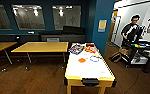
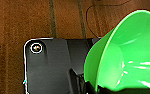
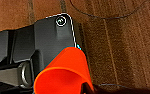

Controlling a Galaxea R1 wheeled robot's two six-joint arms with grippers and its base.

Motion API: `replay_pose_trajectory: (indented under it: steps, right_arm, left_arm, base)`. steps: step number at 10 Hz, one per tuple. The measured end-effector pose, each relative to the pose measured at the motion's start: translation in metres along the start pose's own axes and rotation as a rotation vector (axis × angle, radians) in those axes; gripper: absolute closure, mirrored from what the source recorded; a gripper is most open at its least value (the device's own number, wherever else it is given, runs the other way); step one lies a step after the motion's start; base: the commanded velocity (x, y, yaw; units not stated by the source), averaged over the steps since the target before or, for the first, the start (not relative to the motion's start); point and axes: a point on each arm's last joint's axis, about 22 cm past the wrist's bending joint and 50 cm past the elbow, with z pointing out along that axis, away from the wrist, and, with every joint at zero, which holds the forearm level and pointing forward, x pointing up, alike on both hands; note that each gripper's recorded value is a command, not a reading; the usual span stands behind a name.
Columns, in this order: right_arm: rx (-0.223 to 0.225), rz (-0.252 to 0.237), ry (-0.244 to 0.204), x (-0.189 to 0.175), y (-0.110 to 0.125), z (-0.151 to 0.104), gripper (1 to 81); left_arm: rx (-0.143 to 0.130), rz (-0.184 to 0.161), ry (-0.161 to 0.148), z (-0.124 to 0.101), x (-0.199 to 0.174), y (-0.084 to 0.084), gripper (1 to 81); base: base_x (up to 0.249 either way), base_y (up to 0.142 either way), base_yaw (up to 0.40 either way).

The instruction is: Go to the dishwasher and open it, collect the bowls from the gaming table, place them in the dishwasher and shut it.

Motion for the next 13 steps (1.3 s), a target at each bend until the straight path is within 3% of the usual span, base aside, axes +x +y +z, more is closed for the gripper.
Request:
replay_pose_trajectory:
  steps: [2,3,6,8,11,13]
  right_arm:
    - [-0.036,-0.008,0.002,0.001,0.014,-0.003,81.1]
    - [-0.03,-0.014,0.001,0.001,0.009,-0.001,81.1]
    - [0.051,-0.069,-0.02,-0.012,-0.028,0.006,81.1]
    - [0.063,-0.08,-0.051,-0.036,-0.032,0.003,81.1]
    - [0.081,-0.051,-0.059,-0.045,-0.041,0.003,81.1]
    - [0.045,-0.005,-0.083,-0.063,-0.034,0.001,81.1]
  left_arm:
    - [-0.005,-0.001,0.001,0.003,0.001,0.004,81.1]
    - [-0.005,-0.001,0.004,0.003,0.002,0.004,81.1]
    - [0.001,0.0,0.002,0.005,0.001,0.003,81.1]
    - [0.002,0.001,0.003,0.007,0.001,0.004,81.1]
    - [0.006,0.002,0.004,0.008,0.001,0.004,81.1]
    - [0.006,0.001,0.004,0.008,0.0,0.004,81.1]
  base:
    - [0.0,0.0,0.0]
    - [0.0,0.0,0.0]
    - [0.0,0.0,0.0]
    - [0.0,0.0,0.0]
    - [0.0,0.0,0.0]
    - [0.0,0.0,0.0]
